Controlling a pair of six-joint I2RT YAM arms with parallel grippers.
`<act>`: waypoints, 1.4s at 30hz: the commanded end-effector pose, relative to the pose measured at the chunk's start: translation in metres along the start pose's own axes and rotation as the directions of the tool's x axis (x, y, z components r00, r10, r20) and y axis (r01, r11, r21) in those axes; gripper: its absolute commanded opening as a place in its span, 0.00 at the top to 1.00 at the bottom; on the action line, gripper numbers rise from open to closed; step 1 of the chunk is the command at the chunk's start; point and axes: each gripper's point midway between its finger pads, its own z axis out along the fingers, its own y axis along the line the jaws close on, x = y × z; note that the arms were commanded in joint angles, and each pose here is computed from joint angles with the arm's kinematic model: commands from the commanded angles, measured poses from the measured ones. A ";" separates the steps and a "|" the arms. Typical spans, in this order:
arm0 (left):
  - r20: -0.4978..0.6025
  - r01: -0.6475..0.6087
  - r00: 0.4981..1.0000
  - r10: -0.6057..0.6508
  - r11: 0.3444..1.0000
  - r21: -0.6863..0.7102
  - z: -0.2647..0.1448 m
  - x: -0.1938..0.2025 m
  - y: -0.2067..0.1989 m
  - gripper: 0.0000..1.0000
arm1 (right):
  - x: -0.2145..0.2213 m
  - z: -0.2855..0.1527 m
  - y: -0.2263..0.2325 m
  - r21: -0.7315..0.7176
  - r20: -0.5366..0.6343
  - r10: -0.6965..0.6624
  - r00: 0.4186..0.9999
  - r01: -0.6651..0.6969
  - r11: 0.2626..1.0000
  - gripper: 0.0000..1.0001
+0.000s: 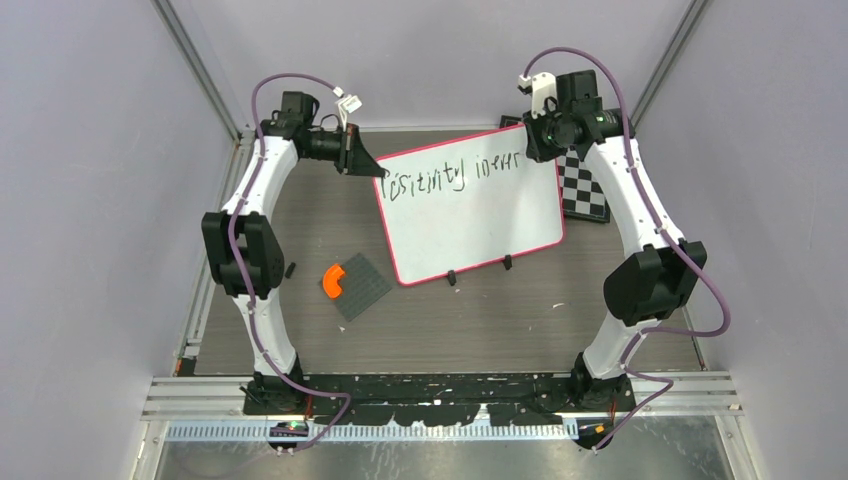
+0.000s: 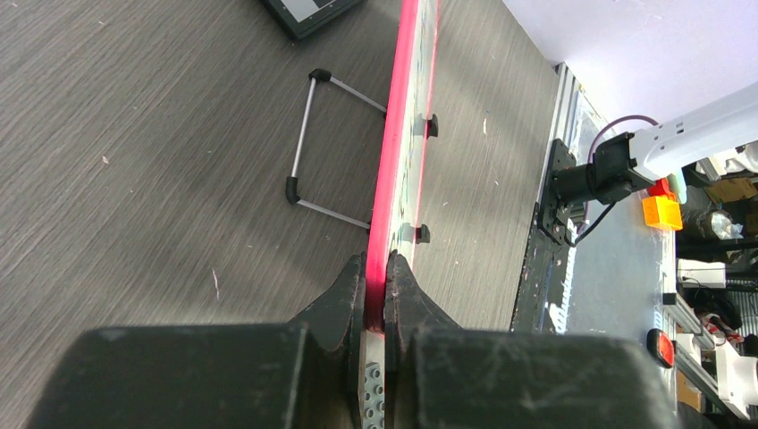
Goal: Write a sentence on the whiteboard
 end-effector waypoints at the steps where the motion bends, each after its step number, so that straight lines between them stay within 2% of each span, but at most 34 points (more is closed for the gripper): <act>1: -0.028 -0.125 0.992 0.122 0.982 -0.141 -0.006 -0.003 0.022 1.00 | -0.017 -0.009 -0.008 0.025 0.057 0.000 0.998 -0.001 1.000 1.00; 11: -0.027 -0.131 0.991 0.128 0.982 -0.136 -0.005 -0.004 0.019 1.00 | -0.027 -0.030 -0.005 0.021 0.101 -0.010 0.995 0.008 1.000 1.00; 20: -0.029 -0.136 0.991 0.133 0.981 -0.138 -0.005 -0.004 0.018 1.00 | -0.015 -0.007 -0.008 0.014 0.050 -0.005 0.999 0.004 1.000 1.00; 29: -0.032 -0.129 0.991 0.126 0.982 -0.135 -0.004 -0.002 0.020 1.00 | 0.007 -0.009 -0.003 0.002 0.021 0.007 1.000 -0.007 1.000 1.00; 42: -0.034 -0.135 0.991 0.132 0.981 -0.137 -0.004 -0.002 0.018 1.00 | -0.026 -0.011 -0.019 0.052 0.079 0.000 0.997 -0.004 0.999 1.00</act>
